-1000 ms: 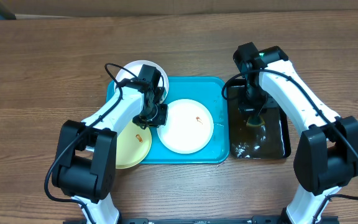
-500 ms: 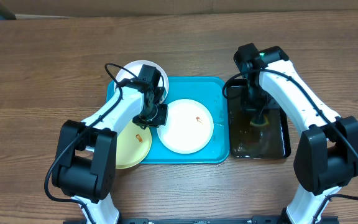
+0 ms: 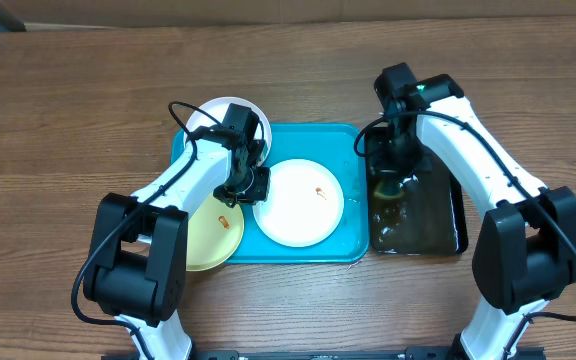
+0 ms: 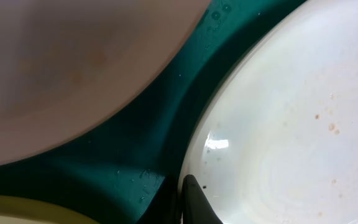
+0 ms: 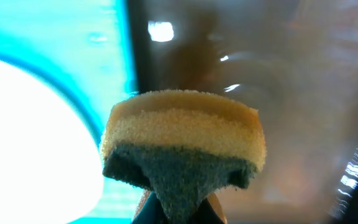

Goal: Clean dirty plates on tray and stack at the side
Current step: 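Lift the sponge out of the water with the right gripper, then scrub the white plate with the sponge in the right gripper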

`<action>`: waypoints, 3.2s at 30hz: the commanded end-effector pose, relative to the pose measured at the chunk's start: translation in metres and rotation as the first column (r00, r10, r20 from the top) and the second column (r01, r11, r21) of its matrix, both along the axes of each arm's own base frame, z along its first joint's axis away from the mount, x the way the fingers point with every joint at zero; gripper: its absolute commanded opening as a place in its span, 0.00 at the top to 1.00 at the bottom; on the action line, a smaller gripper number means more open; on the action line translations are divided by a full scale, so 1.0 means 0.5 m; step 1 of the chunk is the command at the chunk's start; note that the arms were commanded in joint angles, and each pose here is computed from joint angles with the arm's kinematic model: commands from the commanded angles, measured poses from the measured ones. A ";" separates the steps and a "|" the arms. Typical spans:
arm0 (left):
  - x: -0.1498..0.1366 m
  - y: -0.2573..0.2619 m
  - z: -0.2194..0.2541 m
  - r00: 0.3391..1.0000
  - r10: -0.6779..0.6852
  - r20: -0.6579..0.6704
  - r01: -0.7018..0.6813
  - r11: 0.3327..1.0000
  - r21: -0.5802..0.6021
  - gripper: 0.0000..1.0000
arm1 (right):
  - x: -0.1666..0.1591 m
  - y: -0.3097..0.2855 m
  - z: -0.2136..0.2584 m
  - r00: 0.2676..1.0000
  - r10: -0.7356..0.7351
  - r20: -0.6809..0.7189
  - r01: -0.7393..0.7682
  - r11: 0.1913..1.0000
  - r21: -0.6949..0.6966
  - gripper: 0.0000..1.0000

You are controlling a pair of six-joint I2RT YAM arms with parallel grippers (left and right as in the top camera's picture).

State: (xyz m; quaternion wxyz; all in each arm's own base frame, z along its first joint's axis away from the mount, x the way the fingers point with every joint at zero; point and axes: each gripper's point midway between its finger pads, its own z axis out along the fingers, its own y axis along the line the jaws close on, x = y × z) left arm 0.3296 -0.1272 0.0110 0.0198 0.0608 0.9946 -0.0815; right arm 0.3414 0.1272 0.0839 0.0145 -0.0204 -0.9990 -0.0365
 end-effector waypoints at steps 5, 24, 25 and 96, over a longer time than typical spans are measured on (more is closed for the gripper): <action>-0.004 -0.006 -0.005 1.000 -0.014 -0.007 0.014 1.000 -0.006 0.96 | -0.017 0.160 0.014 0.975 0.199 0.100 -0.209 0.972 0.110 0.96; -0.005 -0.006 -0.005 1.000 -0.014 -0.008 0.014 1.000 -0.005 0.96 | 0.005 0.216 -0.044 0.796 0.568 0.207 -0.432 0.774 -0.463 0.96; -0.004 -0.006 -0.005 1.000 -0.015 -0.007 0.015 1.000 -0.006 0.96 | 0.008 0.212 -0.051 0.798 0.569 0.199 -0.429 0.768 -0.476 0.96; -0.004 -0.007 -0.005 1.000 -0.016 -0.006 0.016 1.000 -0.005 0.96 | -0.076 0.370 0.032 0.882 0.448 0.148 -0.403 0.552 0.730 0.96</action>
